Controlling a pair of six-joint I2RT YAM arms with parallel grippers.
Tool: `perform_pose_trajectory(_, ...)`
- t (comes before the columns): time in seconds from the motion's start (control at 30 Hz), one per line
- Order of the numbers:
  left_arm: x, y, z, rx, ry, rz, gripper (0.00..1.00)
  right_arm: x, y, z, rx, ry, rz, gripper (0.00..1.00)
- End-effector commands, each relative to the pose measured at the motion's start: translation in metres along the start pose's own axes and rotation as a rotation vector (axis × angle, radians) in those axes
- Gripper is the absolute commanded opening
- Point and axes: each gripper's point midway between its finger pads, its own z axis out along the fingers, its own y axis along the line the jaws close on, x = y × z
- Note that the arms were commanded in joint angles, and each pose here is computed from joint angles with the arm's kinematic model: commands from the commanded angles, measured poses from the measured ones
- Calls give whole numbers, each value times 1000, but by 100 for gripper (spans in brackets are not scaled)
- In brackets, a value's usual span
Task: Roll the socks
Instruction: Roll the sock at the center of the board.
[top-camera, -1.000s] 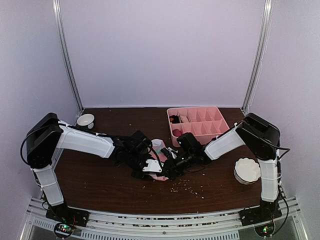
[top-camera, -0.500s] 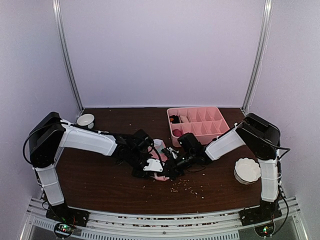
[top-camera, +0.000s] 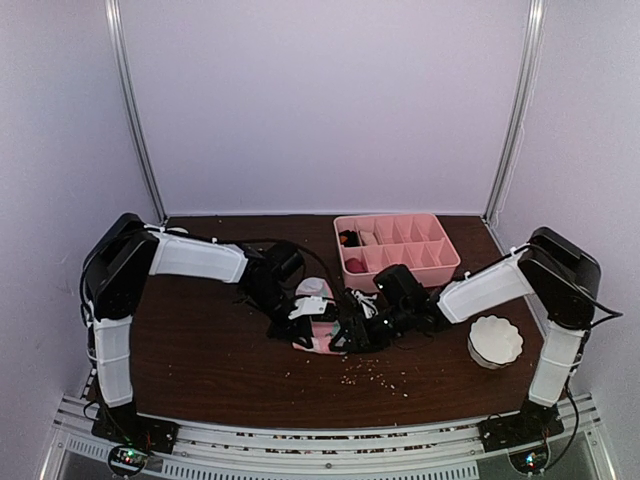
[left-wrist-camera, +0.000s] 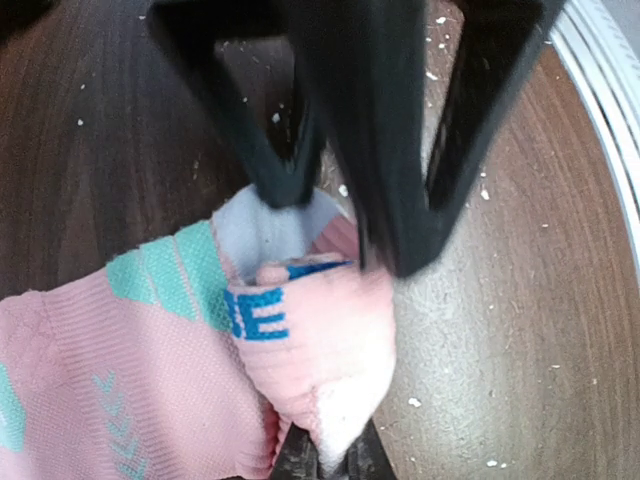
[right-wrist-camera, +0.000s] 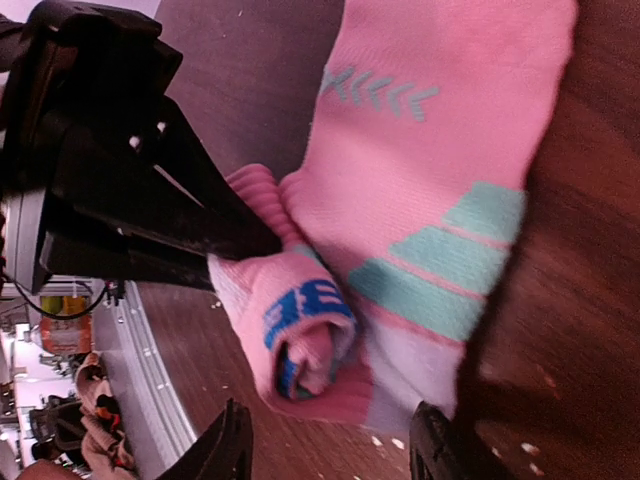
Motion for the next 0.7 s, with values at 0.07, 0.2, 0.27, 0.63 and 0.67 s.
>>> perform_pose_trajectory(0.07, 38, -36, 9, 220, 103, -202, 0, 3, -32, -46, 245, -146, -183, 57)
perform_pose_trajectory(0.2, 34, -33, 6, 268, 78, -254, 0, -18, -40, -94, 464, -321, -302, 100)
perform_pose_trajectory(0.27, 31, -31, 4, 294, 62, -282, 0, -26, -46, -117, 578, -379, -327, 100)
perform_pose_trajectory(0.63, 29, -18, -1, 441, 0, -470, 0, -51, -24, -118, 261, -525, -267, 99)
perform_pose_trajectory(0.67, 30, -17, -1, 448, -1, -481, 0, -50, -15, -119, 324, -538, -375, 100)
